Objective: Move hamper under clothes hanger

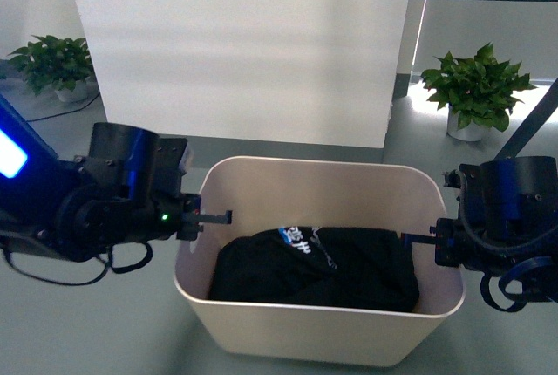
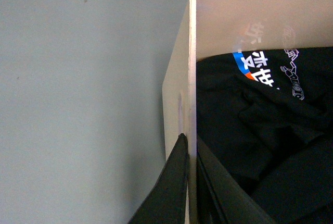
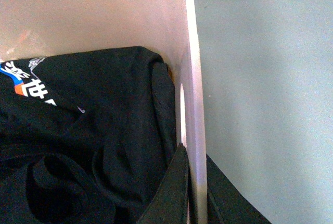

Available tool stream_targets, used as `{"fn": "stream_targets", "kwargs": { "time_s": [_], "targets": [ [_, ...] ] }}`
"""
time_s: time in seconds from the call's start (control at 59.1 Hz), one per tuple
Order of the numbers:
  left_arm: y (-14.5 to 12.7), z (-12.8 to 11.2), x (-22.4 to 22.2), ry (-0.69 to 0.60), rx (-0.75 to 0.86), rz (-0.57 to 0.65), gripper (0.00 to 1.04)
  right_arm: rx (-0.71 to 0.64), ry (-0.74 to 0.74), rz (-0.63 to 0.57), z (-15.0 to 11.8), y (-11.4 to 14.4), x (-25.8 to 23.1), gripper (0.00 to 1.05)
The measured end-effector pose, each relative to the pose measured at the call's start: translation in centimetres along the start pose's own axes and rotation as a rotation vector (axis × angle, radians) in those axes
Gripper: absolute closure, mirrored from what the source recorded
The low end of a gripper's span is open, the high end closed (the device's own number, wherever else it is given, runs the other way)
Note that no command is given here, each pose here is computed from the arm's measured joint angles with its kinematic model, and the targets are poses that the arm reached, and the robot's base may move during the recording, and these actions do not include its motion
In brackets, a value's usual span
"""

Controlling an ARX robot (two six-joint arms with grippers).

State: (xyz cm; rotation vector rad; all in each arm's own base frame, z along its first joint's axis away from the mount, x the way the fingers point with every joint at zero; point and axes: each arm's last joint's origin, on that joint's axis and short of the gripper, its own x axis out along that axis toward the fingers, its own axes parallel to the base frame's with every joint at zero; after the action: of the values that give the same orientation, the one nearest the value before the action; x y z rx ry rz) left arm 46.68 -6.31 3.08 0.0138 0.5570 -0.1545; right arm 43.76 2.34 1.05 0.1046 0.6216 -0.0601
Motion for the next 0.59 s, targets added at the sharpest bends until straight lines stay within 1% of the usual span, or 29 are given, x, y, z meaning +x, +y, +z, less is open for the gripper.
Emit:
{"fn": "stream_targets", "kwargs": {
  "time_s": [0.068, 0.135, 0.254, 0.373, 0.593],
  "targets": [
    [0.9, -1.2, -0.8, 0.029, -0.002, 0.009, 1.01, 0.002, 0.02, 0.026, -0.8, 0.3, -0.8, 1.02],
    [2.0, -3.1, -1.7, 0.061, -0.017, 0.015, 1.01, -0.003, 0.049, 0.051, -2.0, 0.8, -1.5, 1.02],
    [2.8, -5.0, -2.5, 0.089, -0.027, 0.02, 1.01, -0.009, 0.076, 0.069, -3.2, 1.3, -1.9, 1.02],
    [3.3, -5.3, -2.8, 0.083, -0.029, 0.027, 1.01, -0.013, 0.084, 0.076, -3.5, 1.7, -2.1, 1.02],
    [4.8, -4.7, -1.8, 0.046, -0.031, 0.065, 1.01, -0.009, 0.069, 0.099, -3.5, 3.1, -2.2, 1.02]
  ]
}}
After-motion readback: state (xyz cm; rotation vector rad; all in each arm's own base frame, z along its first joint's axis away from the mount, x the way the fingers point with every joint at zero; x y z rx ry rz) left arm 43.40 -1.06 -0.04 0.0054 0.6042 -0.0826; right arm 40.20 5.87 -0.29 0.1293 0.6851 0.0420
